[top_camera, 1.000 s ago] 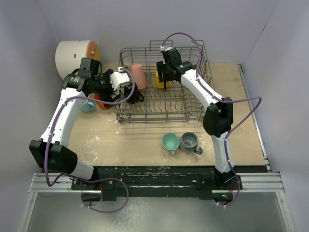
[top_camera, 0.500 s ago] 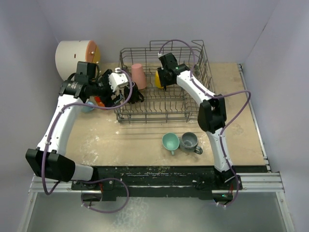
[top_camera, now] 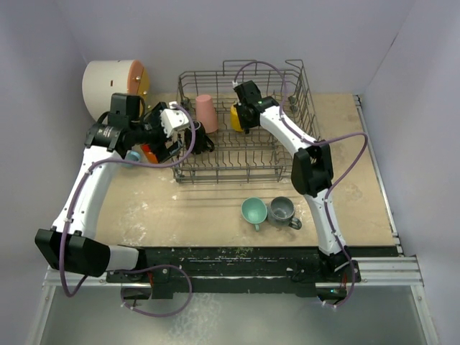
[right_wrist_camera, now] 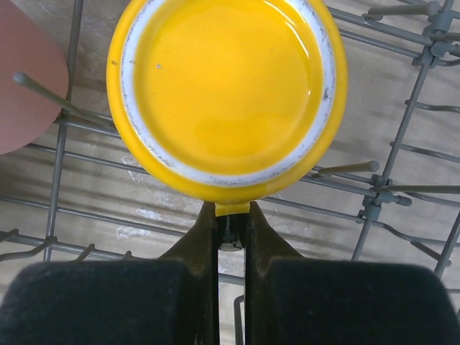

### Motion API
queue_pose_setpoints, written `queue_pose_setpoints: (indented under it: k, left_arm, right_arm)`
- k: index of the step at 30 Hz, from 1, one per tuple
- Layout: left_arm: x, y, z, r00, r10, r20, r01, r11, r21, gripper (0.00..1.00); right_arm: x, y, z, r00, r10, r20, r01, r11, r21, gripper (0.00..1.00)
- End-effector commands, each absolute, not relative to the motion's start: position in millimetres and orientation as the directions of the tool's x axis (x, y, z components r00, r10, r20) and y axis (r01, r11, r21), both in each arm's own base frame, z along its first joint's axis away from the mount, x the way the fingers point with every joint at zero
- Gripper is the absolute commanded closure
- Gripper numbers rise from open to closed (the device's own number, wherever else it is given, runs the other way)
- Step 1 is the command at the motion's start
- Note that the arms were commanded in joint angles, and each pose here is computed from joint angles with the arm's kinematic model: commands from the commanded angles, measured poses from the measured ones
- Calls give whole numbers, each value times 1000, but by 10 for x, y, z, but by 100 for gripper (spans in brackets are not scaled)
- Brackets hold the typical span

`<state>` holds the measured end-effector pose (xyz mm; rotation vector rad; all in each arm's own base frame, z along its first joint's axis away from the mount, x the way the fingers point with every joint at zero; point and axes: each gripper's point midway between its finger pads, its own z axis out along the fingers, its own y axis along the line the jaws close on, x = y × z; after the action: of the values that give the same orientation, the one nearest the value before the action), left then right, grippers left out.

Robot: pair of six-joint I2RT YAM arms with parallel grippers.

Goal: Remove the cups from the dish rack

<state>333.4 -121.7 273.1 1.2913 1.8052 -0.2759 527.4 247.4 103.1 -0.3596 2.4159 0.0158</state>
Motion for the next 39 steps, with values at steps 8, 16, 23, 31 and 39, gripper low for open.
queue_pose_setpoints:
  k: [8, 16, 23, 31, 39]
  left_arm:
    - [3380, -1246, 2843, 8, 644, -765, 824, 429, 369, 7]
    - [3345, -1290, 3012, 64, 613, -787, 807, 433, 403, 6]
    - [3422, -1344, 3272, 163, 563, -810, 750, 462, 472, 4]
    - [3213, -1512, 3562, 498, 533, -684, 645, 300, 703, 4]
    - [2999, -1615, 3668, 658, 506, -558, 541, 199, 817, 5]
  right_arm:
    - [5423, 2504, 2640, -457, -143, -878, -201, 978, -54, 100]
    - [5269, 2454, 3475, -292, -18, -956, -172, 984, 34, 100]
    - [4717, 2619, 3889, -308, 90, -947, -303, 934, 187, 100]
    - [3762, 2925, 4037, -464, 244, -852, -515, 708, 483, 100]
    - [3007, 3127, 4184, -596, 349, -724, -588, 424, 689, 100]
